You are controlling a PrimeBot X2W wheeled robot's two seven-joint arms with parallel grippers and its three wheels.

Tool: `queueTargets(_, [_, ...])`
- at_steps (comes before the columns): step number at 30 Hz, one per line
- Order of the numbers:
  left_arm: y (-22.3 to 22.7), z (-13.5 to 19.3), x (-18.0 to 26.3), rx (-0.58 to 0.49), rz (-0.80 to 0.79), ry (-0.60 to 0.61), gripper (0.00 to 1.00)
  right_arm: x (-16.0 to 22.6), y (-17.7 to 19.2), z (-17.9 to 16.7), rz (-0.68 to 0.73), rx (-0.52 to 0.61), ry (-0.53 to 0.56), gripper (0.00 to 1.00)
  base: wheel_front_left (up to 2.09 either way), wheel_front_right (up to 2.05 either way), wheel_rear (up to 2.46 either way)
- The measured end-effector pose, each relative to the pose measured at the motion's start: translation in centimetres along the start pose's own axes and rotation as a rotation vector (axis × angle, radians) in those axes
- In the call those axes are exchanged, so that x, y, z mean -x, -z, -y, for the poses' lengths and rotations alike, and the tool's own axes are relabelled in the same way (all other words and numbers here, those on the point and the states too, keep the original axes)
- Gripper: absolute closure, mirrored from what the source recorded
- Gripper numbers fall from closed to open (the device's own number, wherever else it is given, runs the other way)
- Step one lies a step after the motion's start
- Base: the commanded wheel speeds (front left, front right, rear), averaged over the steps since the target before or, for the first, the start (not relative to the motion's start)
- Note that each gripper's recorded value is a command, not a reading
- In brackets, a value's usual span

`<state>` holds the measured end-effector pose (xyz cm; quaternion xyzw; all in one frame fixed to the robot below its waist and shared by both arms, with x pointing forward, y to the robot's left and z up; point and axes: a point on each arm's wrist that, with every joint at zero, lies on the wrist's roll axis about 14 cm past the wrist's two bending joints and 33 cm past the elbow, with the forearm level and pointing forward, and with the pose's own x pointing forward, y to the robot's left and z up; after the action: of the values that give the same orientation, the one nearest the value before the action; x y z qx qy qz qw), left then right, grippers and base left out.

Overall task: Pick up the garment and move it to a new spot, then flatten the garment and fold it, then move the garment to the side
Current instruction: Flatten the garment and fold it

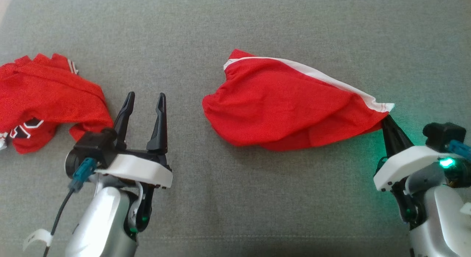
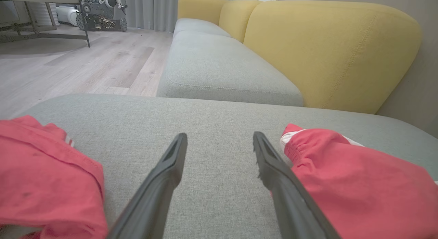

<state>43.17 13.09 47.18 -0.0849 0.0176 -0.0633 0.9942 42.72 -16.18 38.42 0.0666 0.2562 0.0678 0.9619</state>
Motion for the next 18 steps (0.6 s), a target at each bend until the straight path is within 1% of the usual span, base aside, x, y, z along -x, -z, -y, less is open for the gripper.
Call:
queueTargets(1, [-0.1,0.0,0.0,0.000,0.002,0.001,0.00,0.1,-0.1,0.0,0.010,-0.001,0.000,0.64,0.00,0.00,0.00])
queueTargets(2, [-0.2,0.1,0.1,-0.001,0.004,0.002,0.00,0.2,-0.4,-0.1,0.026,-0.003,0.000,0.00,0.00,0.00,0.00])
queueTargets(5, [-0.5,0.2,0.3,-0.006,0.011,0.005,0.00,0.8,-1.4,-0.4,0.090,-0.010,-0.003,0.00,0.00,0.00,0.00])
queueTargets(11, [-0.4,0.1,1.6,-0.014,-0.003,0.003,0.00,2.6,-4.7,-1.0,0.255,-0.004,-0.013,0.00,0.00,0.00,0.00])
queueTargets(15, [-0.9,0.0,2.3,-0.024,0.008,-0.006,0.00,4.6,-7.6,-1.5,0.390,0.044,-0.021,0.00,0.00,0.00,0.00])
queueTargets(18, [-1.2,0.1,2.8,-0.027,0.017,-0.008,0.00,5.7,-9.1,-2.5,0.453,0.071,-0.044,0.00,0.00,0.00,0.00])
